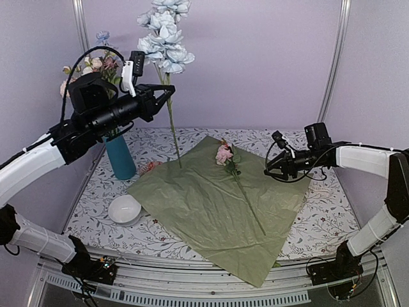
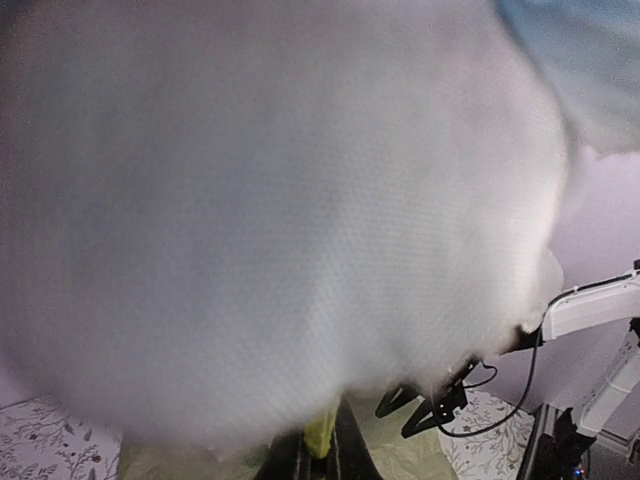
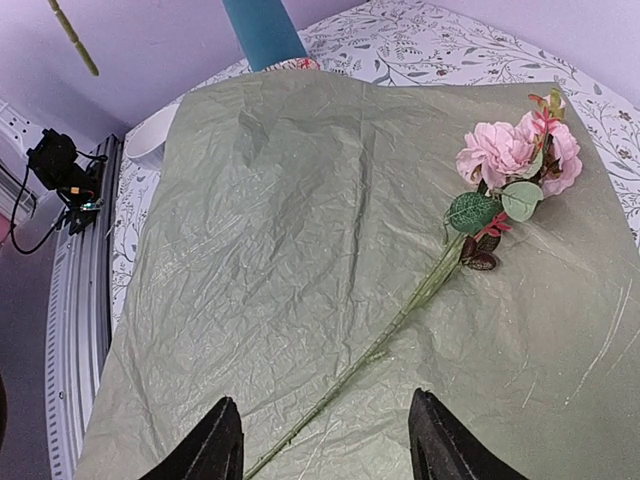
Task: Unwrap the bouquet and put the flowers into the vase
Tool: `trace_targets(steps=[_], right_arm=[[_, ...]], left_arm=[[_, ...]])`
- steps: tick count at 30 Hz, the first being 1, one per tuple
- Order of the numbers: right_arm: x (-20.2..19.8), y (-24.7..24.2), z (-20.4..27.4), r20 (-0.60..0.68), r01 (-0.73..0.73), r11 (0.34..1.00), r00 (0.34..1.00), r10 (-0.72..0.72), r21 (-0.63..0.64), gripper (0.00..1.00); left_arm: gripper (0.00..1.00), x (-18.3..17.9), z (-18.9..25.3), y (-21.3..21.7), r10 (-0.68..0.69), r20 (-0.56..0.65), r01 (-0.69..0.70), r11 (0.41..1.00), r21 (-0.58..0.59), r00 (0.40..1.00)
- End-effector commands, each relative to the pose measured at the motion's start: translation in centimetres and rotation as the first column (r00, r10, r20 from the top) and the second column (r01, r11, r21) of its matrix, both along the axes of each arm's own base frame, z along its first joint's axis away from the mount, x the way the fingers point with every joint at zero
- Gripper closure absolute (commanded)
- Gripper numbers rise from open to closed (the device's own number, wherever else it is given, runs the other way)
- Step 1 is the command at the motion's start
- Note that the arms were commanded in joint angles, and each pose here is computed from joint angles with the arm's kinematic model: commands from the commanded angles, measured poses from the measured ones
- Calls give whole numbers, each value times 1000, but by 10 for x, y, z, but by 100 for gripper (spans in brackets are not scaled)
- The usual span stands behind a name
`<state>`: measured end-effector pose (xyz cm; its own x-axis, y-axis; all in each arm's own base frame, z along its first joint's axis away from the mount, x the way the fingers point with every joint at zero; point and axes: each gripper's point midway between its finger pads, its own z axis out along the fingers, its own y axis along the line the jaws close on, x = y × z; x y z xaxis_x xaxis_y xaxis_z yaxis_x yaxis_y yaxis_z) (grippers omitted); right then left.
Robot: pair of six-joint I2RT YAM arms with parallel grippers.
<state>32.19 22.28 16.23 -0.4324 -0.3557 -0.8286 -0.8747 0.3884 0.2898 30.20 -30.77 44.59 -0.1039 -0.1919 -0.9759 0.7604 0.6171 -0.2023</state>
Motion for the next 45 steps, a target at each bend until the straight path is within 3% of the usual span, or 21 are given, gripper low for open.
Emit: trace_targets(steps=[1, 13, 23, 27, 32, 45], right_arm=[[2, -1, 7, 31, 10, 1000, 999, -10, 5, 42], [3, -6, 7, 47, 29, 1000, 998, -29, -8, 41], [6, -13, 11, 58, 52, 999, 997, -52, -8, 42], [7, -15, 11, 59, 59, 998, 997, -58, -7, 42], [7, -17, 11, 57, 65, 998, 996, -65, -7, 42], [10, -22, 5, 44, 76, 997, 996, -76, -11, 41]], left_arm=[[100, 13, -17, 55, 229, 26, -231, 961, 156, 973], [100, 65, -3, 196, 661, 74, -663, 730, 166, 746], [100, 96, 53, 267, 794, 192, -817, 569, 95, 576], [100, 103, 66, 282, 810, 211, -832, 553, 35, 547], [100, 118, 55, 292, 811, 188, -825, 565, -6, 554], [100, 151, -45, 304, 793, 44, -794, 607, 7, 607]])
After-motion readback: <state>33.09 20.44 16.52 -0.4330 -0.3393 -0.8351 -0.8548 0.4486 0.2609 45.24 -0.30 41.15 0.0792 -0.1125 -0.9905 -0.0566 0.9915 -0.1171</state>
